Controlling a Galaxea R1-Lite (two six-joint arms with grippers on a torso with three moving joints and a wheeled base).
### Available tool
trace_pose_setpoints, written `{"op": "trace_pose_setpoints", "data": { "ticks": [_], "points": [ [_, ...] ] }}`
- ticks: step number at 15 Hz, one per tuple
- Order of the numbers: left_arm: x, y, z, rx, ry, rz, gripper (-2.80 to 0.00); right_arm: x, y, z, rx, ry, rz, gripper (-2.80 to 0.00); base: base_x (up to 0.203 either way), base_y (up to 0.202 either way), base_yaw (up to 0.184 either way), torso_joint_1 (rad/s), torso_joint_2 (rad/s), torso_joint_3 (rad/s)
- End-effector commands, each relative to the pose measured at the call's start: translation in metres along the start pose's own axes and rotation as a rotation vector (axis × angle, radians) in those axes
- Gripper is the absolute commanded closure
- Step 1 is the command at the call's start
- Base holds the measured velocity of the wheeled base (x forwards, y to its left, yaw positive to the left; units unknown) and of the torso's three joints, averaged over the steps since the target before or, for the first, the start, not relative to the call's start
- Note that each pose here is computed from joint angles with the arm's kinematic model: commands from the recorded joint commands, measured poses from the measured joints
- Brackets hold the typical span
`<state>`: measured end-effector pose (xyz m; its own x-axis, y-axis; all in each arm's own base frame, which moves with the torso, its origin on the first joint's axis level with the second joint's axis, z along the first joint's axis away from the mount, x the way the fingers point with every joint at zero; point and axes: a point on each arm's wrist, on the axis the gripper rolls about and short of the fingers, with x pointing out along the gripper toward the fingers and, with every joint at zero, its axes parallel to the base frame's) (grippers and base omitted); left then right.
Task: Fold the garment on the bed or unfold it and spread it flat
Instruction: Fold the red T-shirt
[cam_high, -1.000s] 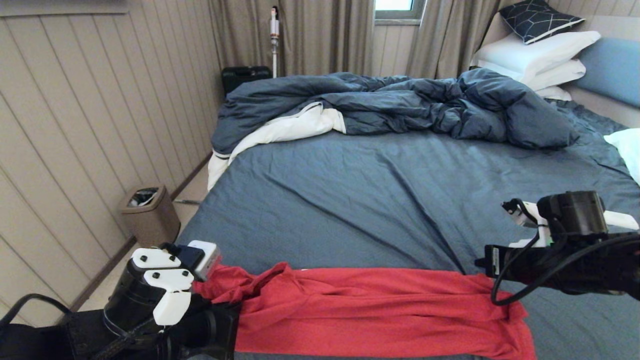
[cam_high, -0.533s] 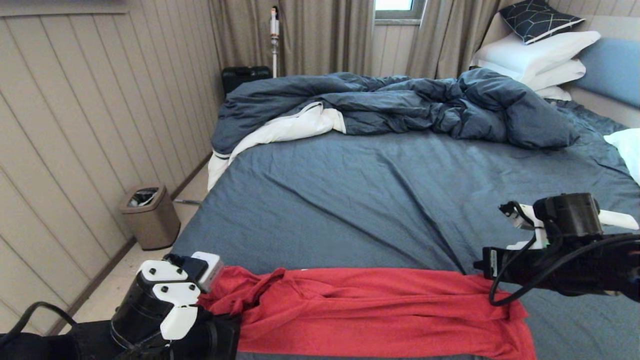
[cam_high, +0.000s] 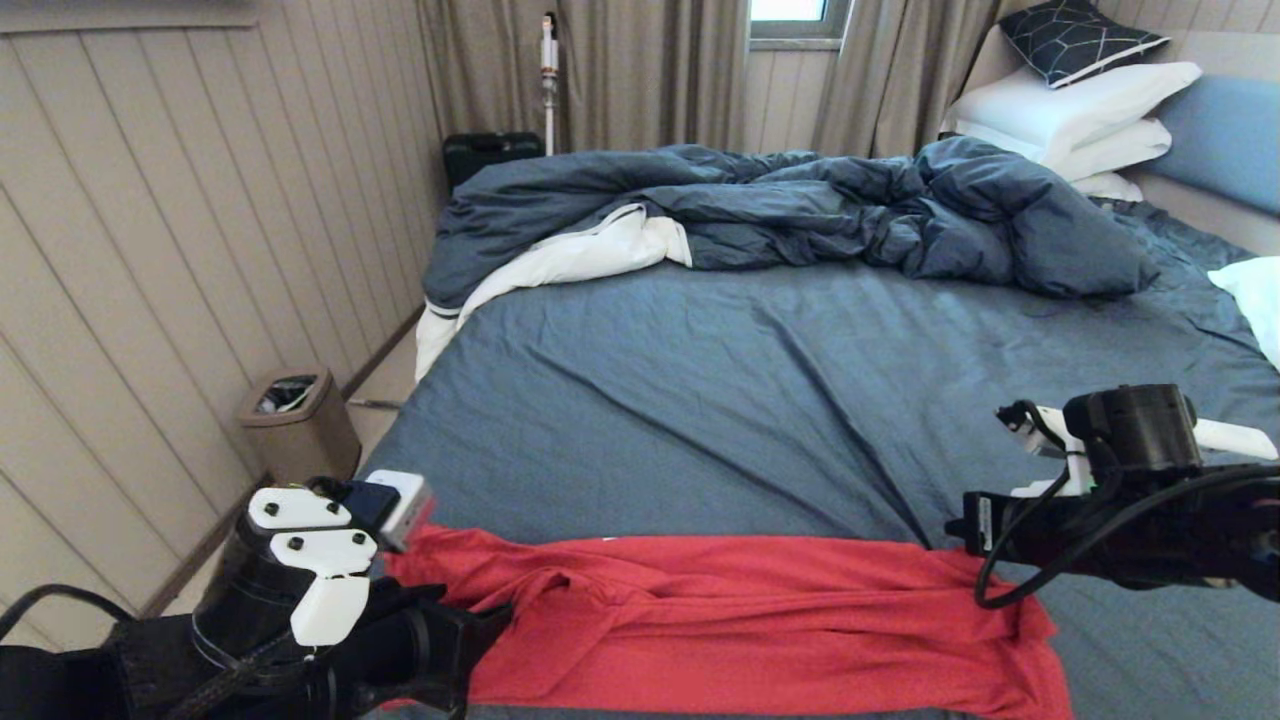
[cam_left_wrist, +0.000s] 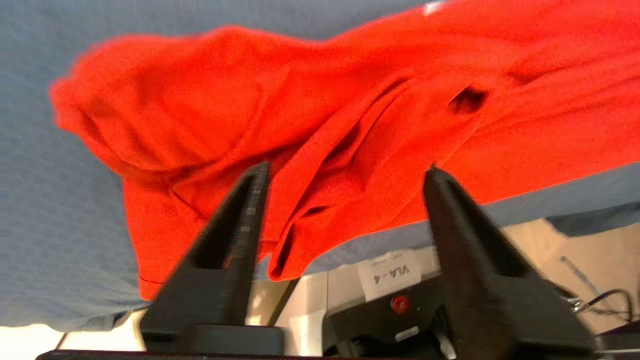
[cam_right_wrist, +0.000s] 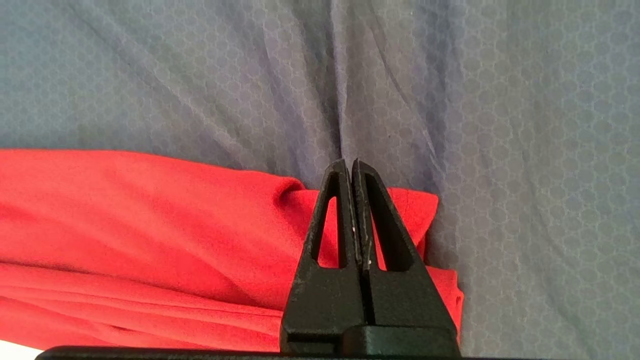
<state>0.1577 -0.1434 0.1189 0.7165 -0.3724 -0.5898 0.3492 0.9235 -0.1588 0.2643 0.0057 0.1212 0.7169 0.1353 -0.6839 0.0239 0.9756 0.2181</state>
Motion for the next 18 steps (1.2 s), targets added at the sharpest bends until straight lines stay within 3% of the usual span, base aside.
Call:
{"op": "trace_pose_setpoints", "data": {
  "ticks": [1,3,6,8,9,11,13,15,18],
  "points": [
    [-0.009,0.004,0.012,-0.029,-0.060,0.001,-2.80,0.000,0.001,0.001,0.000,-0.002,0.003,0.00,0.000,0.000,0.000,0.000,0.00,0.000],
    [-0.010,0.013,0.031,-0.071,-0.080,0.054,-2.80,0.000,0.000,0.001,0.001,-0.004,0.000,0.00,0.000,0.000,0.000,0.000,0.00,0.000],
    [-0.018,0.043,0.044,-0.178,0.002,0.175,-2.80,0.002,-0.001,-0.001,0.013,0.018,-0.014,0.00,0.000,0.000,0.000,0.000,0.00,0.000],
    [-0.027,0.051,0.039,-0.246,0.040,0.152,-2.80,0.003,-0.002,-0.003,0.018,0.048,-0.020,0.00,0.000,0.000,0.000,0.000,0.00,0.000],
    [-0.032,0.060,0.036,-0.290,0.046,0.159,-2.80,0.000,-0.003,-0.006,0.022,0.096,-0.029,-2.80,0.000,0.000,0.000,0.000,0.00,0.000],
    [-0.045,0.080,0.018,-0.387,0.060,0.211,-2.80,-0.013,0.000,-0.002,0.011,0.096,-0.025,-2.80,0.000,0.000,0.000,0.000,0.00,0.000],
    [-0.050,0.088,0.004,-0.428,0.079,0.240,-2.80,-0.026,0.003,0.007,-0.005,0.097,-0.023,-2.80,0.000,0.000,0.000,0.000,0.00,0.000],
    [-0.051,0.089,-0.001,-0.431,0.090,0.250,-2.80,-0.040,0.005,0.017,-0.009,0.056,-0.022,-2.80,0.000,0.000,0.000,0.000,0.00,0.000],
    [-0.049,0.089,-0.003,-0.425,0.104,0.255,-2.80,-0.062,0.007,0.008,-0.057,0.106,-0.027,-2.80,0.000,0.000,0.000,0.000,0.00,0.000]
  ]
}}
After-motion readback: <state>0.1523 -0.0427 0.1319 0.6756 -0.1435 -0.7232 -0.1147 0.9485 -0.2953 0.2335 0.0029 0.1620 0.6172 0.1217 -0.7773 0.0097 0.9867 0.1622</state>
